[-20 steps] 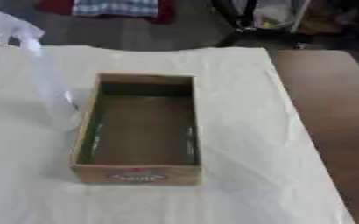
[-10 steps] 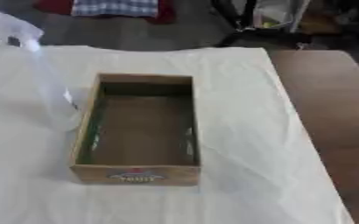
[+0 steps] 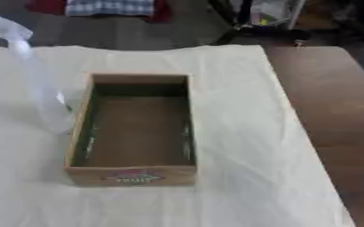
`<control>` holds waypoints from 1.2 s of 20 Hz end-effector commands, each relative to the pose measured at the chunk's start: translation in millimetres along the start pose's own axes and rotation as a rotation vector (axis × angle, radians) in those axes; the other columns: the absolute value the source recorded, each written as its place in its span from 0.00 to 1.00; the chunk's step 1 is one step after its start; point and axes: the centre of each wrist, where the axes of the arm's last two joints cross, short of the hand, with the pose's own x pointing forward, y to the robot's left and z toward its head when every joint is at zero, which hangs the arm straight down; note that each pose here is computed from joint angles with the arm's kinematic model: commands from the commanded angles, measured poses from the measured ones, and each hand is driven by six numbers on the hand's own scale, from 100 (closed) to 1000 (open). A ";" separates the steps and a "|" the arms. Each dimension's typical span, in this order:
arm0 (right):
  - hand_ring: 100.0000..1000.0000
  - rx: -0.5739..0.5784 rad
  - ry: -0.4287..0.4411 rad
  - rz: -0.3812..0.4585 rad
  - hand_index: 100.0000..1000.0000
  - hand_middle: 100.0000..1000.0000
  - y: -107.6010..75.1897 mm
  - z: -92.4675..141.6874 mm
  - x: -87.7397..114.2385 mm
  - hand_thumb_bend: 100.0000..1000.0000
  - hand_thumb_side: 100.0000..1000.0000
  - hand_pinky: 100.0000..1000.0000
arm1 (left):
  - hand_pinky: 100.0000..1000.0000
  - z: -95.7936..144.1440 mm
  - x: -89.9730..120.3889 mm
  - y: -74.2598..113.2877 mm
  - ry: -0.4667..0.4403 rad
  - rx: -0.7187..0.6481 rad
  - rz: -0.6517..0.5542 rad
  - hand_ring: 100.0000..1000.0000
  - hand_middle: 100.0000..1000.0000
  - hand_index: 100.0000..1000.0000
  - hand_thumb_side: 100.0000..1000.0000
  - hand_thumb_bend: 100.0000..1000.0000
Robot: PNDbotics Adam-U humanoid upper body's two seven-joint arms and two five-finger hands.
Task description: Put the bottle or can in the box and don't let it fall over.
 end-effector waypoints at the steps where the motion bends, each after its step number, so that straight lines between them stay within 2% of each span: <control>1: 1.00 0.004 -0.034 0.015 0.86 1.00 -3.9 -7.4 6.9 0.00 0.65 0.91 | 0.97 -6.5 2.2 11.0 -0.012 -0.014 -0.060 1.00 1.00 0.84 0.75 0.66; 2: 1.00 0.003 -0.034 0.016 0.86 1.00 -4.1 -7.6 7.0 0.00 0.65 0.91 | 0.97 -6.6 -0.4 13.2 -0.001 -0.021 -0.078 1.00 1.00 0.84 0.79 0.58; 3: 1.00 0.002 -0.034 0.016 0.86 1.00 -4.4 -7.7 7.1 0.00 0.65 0.91 | 0.97 -6.8 -2.6 15.2 0.010 -0.029 -0.092 1.00 1.00 0.84 0.79 0.58; 7: 1.00 0.006 -0.032 0.021 0.86 1.00 -5.0 -7.0 6.8 0.00 0.65 0.91 | 0.97 -10.3 -4.9 20.3 0.014 -0.066 -0.130 1.00 1.00 0.86 0.70 0.65; 8: 1.00 0.008 -0.031 0.023 0.86 1.00 -5.3 -6.8 6.6 0.00 0.65 0.92 | 0.97 -10.7 -6.3 20.8 0.020 -0.076 -0.135 1.00 1.00 0.87 0.66 0.72; 11: 1.00 0.009 -0.033 0.028 0.86 1.00 -6.2 -6.4 6.4 0.00 0.65 0.92 | 0.97 -11.8 -12.9 23.9 0.063 -0.108 -0.134 1.00 1.00 0.85 0.61 0.77; 12: 1.00 0.009 -0.033 0.028 0.86 1.00 -6.4 -6.4 6.4 0.00 0.65 0.91 | 0.97 -12.1 -15.1 25.4 0.078 -0.116 -0.132 1.00 1.00 0.85 0.57 0.82; 13: 1.00 0.008 -0.033 0.029 0.86 1.00 -6.4 -6.3 6.3 0.00 0.65 0.91 | 0.97 -12.2 -17.8 27.0 0.097 -0.129 -0.133 1.00 1.00 0.85 0.54 0.81; 14: 1.00 0.008 -0.032 0.030 0.86 1.00 -6.5 -6.2 6.3 0.00 0.65 0.92 | 0.97 -12.4 -19.6 28.0 0.109 -0.143 -0.133 1.00 1.00 0.86 0.42 0.79; 16: 1.00 0.009 -0.028 0.035 0.86 1.00 -6.4 -6.0 6.2 0.00 0.65 0.91 | 0.98 -13.3 -21.9 28.3 0.127 -0.182 -0.131 1.00 1.00 0.86 0.32 0.85; 22: 1.00 0.007 -0.016 0.041 0.86 1.00 -5.9 -5.1 5.7 0.00 0.65 0.92 | 0.98 -18.5 -21.4 25.8 0.146 -0.278 -0.132 1.00 1.00 0.82 0.23 0.88; 24: 1.00 0.007 -0.016 0.040 0.86 1.00 -5.7 -5.1 5.7 0.00 0.65 0.92 | 0.97 -19.7 -21.6 23.9 0.151 -0.299 -0.139 1.00 1.00 0.82 0.23 0.89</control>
